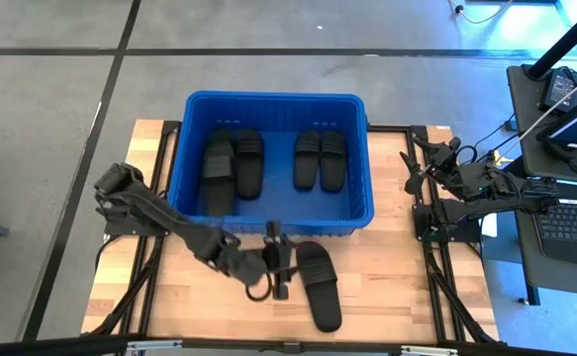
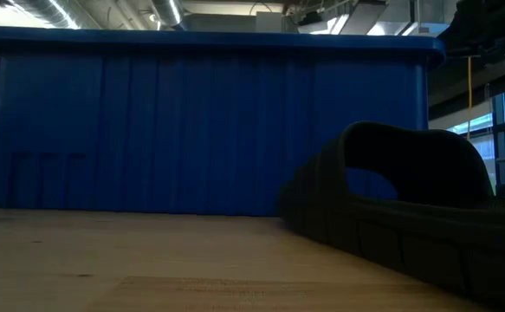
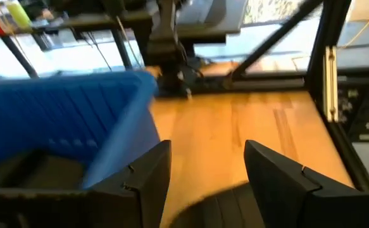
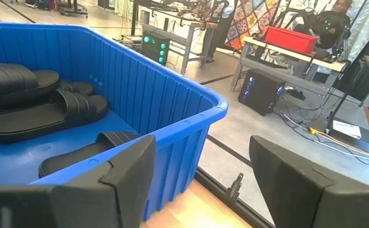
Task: Pick and place slides into bin
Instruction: Put the black slide into the blue organizer bin
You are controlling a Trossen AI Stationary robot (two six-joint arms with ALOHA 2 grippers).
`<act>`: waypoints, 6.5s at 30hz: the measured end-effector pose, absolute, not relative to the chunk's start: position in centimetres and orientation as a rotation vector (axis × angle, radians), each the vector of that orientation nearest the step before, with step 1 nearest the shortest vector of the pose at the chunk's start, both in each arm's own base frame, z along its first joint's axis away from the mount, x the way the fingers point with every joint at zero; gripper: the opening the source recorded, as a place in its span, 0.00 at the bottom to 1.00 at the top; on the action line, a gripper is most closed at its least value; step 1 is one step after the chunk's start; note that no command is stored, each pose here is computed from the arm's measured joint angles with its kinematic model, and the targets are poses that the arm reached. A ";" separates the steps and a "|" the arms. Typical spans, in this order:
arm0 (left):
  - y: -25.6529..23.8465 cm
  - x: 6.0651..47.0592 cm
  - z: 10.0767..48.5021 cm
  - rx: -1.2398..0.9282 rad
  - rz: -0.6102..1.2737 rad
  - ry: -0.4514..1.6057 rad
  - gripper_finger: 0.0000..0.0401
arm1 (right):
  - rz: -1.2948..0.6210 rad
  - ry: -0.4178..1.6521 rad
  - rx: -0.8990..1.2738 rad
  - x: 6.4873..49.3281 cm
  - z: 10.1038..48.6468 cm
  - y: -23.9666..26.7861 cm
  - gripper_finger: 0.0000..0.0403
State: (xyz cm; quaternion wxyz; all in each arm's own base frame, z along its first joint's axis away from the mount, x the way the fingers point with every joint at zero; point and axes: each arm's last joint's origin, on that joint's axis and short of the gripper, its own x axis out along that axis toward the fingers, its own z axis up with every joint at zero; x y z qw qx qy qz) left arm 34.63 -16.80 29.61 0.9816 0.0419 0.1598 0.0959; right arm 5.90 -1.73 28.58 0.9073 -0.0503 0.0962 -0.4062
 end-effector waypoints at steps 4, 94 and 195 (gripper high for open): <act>-19.4 35.4 26.5 0.050 0.186 0.341 0.48 | -0.839 0.197 -0.101 5.9 28.6 -1.7 0.63; -21.4 44.4 17.6 0.202 0.416 0.931 0.03 | -0.827 0.196 -0.095 5.9 28.6 -1.7 0.63; 5.5 28.0 29.4 0.440 0.674 0.984 0.01 | -0.836 0.191 -0.062 5.9 28.4 -1.7 0.63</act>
